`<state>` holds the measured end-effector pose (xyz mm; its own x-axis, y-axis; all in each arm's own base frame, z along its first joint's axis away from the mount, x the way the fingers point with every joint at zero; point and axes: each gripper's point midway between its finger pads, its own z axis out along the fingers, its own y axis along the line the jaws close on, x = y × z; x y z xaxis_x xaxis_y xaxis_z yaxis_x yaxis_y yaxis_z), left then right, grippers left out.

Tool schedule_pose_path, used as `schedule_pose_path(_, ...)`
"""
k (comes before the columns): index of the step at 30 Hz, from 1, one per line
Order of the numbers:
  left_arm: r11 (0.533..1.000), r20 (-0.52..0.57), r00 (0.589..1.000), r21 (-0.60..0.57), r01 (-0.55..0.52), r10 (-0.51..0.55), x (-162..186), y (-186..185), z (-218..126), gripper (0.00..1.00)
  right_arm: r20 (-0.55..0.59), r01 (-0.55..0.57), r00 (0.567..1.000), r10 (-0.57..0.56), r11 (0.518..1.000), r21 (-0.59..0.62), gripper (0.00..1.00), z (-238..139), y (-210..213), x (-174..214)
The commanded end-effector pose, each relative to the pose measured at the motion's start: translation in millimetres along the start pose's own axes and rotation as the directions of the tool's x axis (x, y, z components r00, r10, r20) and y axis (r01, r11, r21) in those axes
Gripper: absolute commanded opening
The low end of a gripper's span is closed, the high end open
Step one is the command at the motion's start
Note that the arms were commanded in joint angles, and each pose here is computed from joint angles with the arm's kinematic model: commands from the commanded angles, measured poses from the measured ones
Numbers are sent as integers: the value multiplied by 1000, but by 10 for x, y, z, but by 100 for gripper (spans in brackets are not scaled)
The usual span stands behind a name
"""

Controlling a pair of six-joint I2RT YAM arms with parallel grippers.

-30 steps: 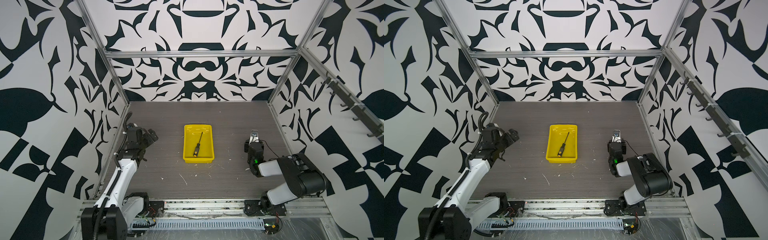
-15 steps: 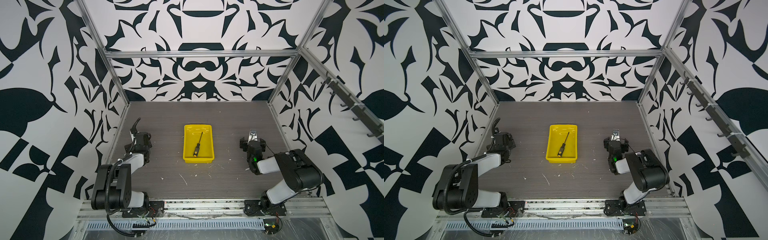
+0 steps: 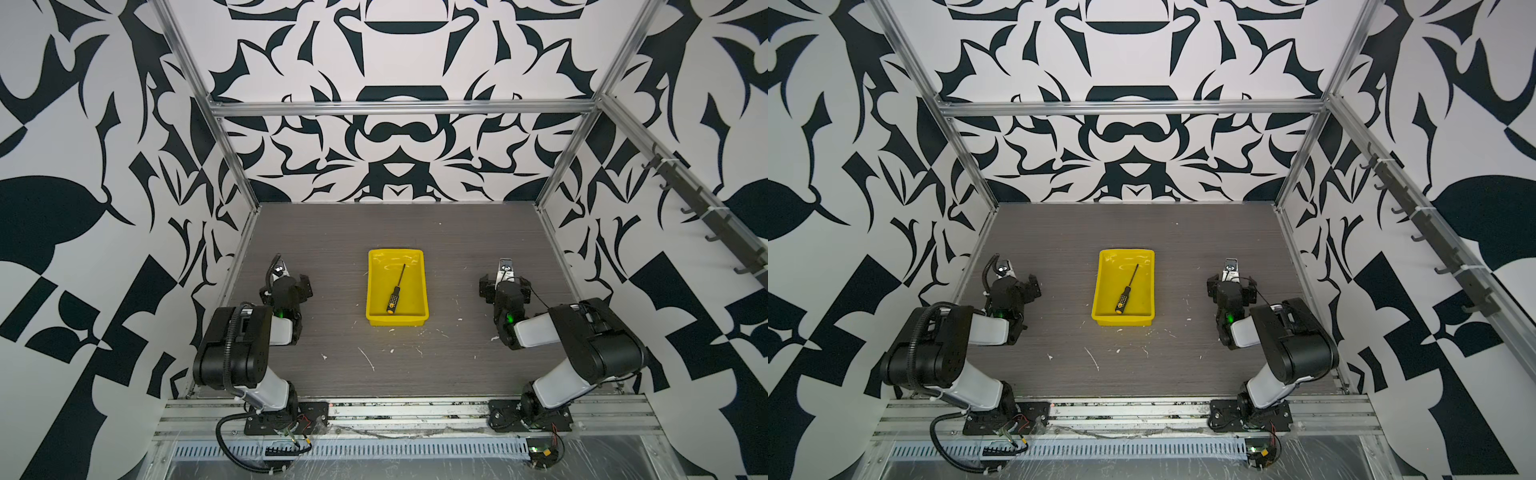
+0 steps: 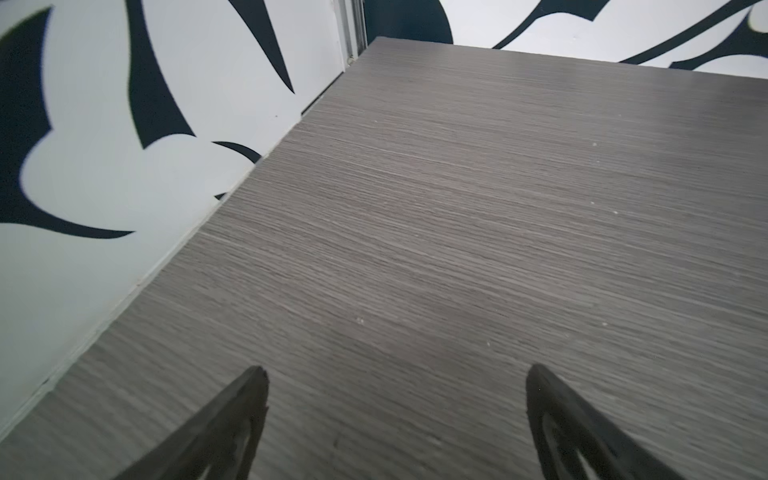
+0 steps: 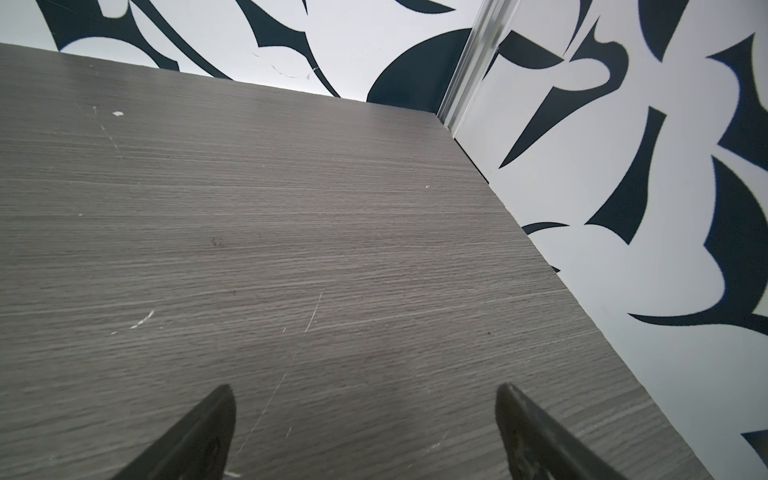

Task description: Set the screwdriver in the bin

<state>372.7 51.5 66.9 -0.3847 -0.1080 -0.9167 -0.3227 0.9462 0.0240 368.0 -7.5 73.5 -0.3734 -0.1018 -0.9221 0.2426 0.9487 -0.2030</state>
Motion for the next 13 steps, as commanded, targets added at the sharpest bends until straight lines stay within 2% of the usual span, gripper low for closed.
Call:
schedule_pose_path(1, 999, 113, 993, 33, 31, -34, -317, -51, 13, 100, 50, -41, 998, 41, 999, 6, 100, 17, -17, -187)
schedule_pose_path(4, 999, 81, 996, 34, 31, -34, -288, -55, 15, 99, 50, -41, 998, 41, 999, 6, 100, 17, -19, -185)
schedule_pose_path(7, 999, 95, 995, 34, 32, -35, -300, -53, 18, 100, 49, -54, 997, 54, 999, -1, 100, 26, -12, -185)
schedule_pose_path(9, 999, 88, 996, 34, 30, -33, -285, -52, 18, 99, 13, -56, 998, 58, 994, -93, 100, 79, 71, -157)
schedule_pose_path(13, 999, 90, 995, 34, 31, -34, -292, -52, 17, 99, 17, -58, 998, 61, 989, -134, 100, 67, 82, -151)
